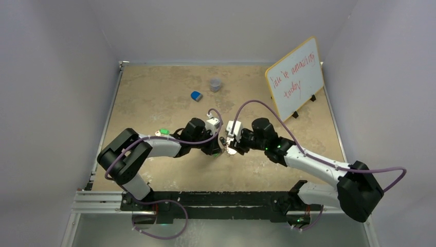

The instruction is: Remove the keys from the keyring

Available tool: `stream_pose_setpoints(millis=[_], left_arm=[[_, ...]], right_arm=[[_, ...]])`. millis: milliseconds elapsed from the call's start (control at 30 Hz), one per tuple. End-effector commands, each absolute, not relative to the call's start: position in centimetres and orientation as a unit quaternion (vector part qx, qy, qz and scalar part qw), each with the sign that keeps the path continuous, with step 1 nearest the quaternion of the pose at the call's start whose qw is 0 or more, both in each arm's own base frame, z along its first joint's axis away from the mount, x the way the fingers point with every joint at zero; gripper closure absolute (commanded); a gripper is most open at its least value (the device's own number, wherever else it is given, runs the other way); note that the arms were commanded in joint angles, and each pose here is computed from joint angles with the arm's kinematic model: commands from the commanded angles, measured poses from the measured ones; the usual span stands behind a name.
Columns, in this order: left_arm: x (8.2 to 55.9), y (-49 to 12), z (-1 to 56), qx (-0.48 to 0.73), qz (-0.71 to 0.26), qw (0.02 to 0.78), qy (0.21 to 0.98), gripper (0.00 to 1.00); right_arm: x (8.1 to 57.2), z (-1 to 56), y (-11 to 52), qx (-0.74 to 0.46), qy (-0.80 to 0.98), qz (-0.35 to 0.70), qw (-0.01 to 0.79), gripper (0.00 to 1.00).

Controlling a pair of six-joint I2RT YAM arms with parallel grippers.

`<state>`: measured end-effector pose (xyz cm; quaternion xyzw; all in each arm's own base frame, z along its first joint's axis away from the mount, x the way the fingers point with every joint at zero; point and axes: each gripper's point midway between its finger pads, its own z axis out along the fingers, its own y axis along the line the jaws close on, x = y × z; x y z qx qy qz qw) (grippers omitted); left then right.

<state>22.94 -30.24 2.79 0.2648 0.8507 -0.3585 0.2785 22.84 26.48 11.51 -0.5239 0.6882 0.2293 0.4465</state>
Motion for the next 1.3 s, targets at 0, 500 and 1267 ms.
stream_pose_setpoints(millis=[0, 500, 1267], left_arm=[[22.9, -30.1, 2.0, 0.257, -0.375, 0.271, 0.848, 1.00], [22.7, -29.4, 1.6, 0.250, -0.374, 0.268, 0.852, 1.00], [22.5, -29.5, 1.8, 0.250, -0.382, 0.271, 0.848, 1.00]], right_arm=[[21.6, 12.3, 26.9, -0.587, 0.604, 0.231, 0.487, 0.51], [22.3, 9.0, 27.5, -0.632, 0.581, 0.211, 0.468, 0.68], [23.8, 5.6, 28.5, -0.663, 0.584, 0.159, 0.441, 0.75]])
